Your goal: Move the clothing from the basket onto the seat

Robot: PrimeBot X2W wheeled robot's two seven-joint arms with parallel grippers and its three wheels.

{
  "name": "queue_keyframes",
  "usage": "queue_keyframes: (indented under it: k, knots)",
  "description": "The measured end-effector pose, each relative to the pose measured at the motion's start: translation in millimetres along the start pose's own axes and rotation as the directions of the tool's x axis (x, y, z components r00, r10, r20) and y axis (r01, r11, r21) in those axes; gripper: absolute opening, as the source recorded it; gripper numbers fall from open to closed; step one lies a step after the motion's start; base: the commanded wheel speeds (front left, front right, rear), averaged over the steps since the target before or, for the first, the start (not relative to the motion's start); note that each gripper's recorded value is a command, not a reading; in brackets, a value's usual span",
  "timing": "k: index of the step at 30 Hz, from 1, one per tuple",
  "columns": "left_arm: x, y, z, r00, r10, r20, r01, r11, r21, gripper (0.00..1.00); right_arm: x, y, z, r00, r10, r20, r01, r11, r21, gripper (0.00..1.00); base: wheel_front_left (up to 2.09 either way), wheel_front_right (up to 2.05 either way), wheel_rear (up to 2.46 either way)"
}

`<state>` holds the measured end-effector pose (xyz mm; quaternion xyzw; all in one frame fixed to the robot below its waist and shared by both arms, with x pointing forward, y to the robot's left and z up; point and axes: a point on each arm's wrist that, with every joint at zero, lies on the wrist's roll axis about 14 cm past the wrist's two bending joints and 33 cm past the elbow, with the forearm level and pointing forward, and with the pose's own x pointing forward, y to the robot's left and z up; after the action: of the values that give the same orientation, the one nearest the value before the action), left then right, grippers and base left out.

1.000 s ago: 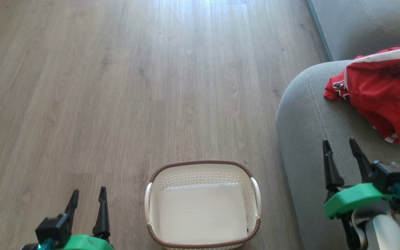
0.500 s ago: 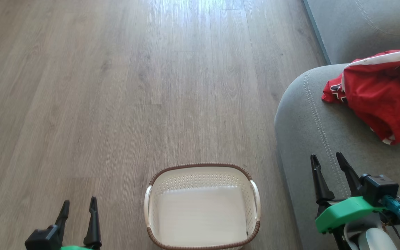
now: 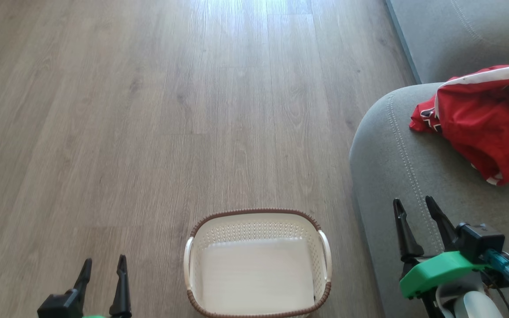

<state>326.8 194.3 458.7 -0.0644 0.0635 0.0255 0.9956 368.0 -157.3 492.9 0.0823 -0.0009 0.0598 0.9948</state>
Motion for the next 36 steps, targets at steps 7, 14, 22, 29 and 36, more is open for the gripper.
queue_keyframes:
  k: [7,14,22,29,36]
  knots:
    - [1,-5,-1,1.000,-0.018,0.000,0.018,1.000,-0.008,1.00,-1,0,-1,1.000,-0.002,-0.001,0.002,1.000,0.001,1.00,0.00,0.00,0.00]
    - [0,-8,0,1.000,-0.025,0.003,0.026,1.000,-0.016,1.00,-3,-1,-2,1.000,-0.003,-0.007,0.003,1.000,0.001,1.00,0.00,0.00,0.00]
    - [-1,-10,2,1.000,-0.028,0.013,0.028,0.999,-0.015,1.00,-3,0,-2,1.000,-0.002,-0.006,0.002,1.000,0.000,1.00,0.00,0.00,0.00]
    - [-1,-11,2,0.999,-0.030,0.014,0.030,0.999,-0.017,1.00,-4,-1,-4,1.000,-0.004,-0.012,0.004,1.000,0.001,1.00,0.00,0.00,0.00]
    - [-1,-12,1,0.999,-0.030,0.012,0.030,0.999,-0.019,1.00,-4,-1,-6,1.000,-0.006,-0.017,0.006,1.000,0.002,1.00,0.00,0.00,0.00]
